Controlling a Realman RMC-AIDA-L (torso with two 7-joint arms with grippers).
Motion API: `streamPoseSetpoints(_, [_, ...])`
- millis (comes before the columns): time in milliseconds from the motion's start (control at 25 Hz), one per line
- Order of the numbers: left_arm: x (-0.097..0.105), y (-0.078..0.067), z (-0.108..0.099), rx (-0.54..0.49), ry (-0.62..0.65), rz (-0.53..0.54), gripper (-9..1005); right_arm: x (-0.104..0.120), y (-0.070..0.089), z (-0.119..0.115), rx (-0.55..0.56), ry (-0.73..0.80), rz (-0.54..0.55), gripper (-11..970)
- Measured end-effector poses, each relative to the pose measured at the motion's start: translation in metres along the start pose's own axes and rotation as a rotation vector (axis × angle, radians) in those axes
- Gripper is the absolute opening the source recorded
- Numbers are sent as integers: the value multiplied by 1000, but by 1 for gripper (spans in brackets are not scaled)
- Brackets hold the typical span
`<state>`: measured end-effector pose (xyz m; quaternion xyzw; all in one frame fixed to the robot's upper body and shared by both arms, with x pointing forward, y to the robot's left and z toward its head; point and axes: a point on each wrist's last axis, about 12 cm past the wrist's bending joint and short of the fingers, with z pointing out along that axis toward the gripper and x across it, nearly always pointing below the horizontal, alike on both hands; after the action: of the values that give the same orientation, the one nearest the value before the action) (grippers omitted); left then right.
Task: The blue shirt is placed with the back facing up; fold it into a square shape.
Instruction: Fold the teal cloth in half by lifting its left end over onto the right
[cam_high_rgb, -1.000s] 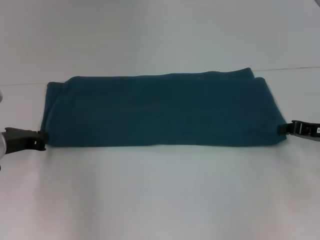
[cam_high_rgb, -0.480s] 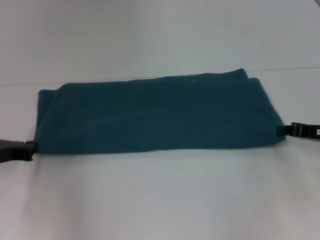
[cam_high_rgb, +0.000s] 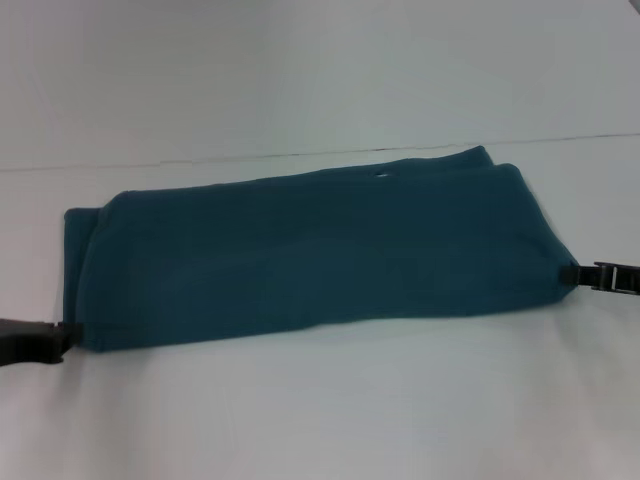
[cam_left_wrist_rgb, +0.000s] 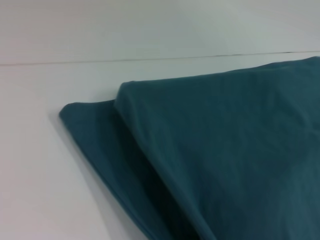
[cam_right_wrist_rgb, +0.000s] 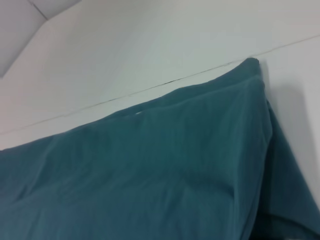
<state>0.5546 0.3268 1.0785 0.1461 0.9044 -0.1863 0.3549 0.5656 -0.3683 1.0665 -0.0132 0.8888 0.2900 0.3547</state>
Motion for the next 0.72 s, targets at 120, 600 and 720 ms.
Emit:
streamPoseSetpoints(120, [8,-1,-10,58,6,-20,-1,7,-1,-6,-12,0,1,9])
streamPoseSetpoints(600, [33,12,-36,87,-25,-109,-1,40,-11,-23,-3,6,62,9])
streamPoseSetpoints(720, [35,15,-39,79,-28,-115,-1,45,-14,-26,2,-6,74,9])
